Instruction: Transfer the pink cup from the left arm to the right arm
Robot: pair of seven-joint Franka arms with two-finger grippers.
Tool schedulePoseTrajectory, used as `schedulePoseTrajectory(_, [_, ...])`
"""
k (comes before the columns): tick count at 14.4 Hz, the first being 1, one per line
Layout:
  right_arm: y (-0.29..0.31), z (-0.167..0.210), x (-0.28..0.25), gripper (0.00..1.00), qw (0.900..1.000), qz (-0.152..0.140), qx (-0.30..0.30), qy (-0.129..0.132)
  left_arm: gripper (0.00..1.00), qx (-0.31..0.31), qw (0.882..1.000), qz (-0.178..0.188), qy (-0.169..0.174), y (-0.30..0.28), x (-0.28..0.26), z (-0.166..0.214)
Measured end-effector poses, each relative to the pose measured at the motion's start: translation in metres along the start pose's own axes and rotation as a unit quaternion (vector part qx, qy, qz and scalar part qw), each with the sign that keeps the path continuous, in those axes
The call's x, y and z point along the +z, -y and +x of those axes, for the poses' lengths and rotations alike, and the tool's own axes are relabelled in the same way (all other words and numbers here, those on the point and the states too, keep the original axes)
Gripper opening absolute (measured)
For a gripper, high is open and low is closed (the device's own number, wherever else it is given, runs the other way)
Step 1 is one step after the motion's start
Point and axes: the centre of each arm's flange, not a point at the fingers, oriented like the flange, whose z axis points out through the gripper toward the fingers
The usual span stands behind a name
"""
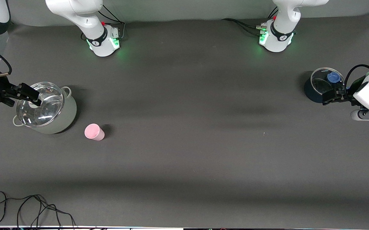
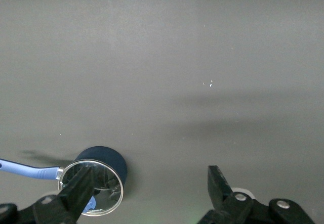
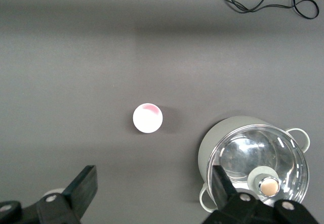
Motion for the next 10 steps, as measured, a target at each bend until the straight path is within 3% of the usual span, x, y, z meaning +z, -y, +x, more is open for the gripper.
schedulePoseTrajectory(10, [-0.0098, 0.0003, -0.0001, 1.00, 1.000, -0.001, 0.009, -0.001, 1.00, 0.001, 1.000, 0.000, -0.004, -0.0015, -0.0022, 0.0012])
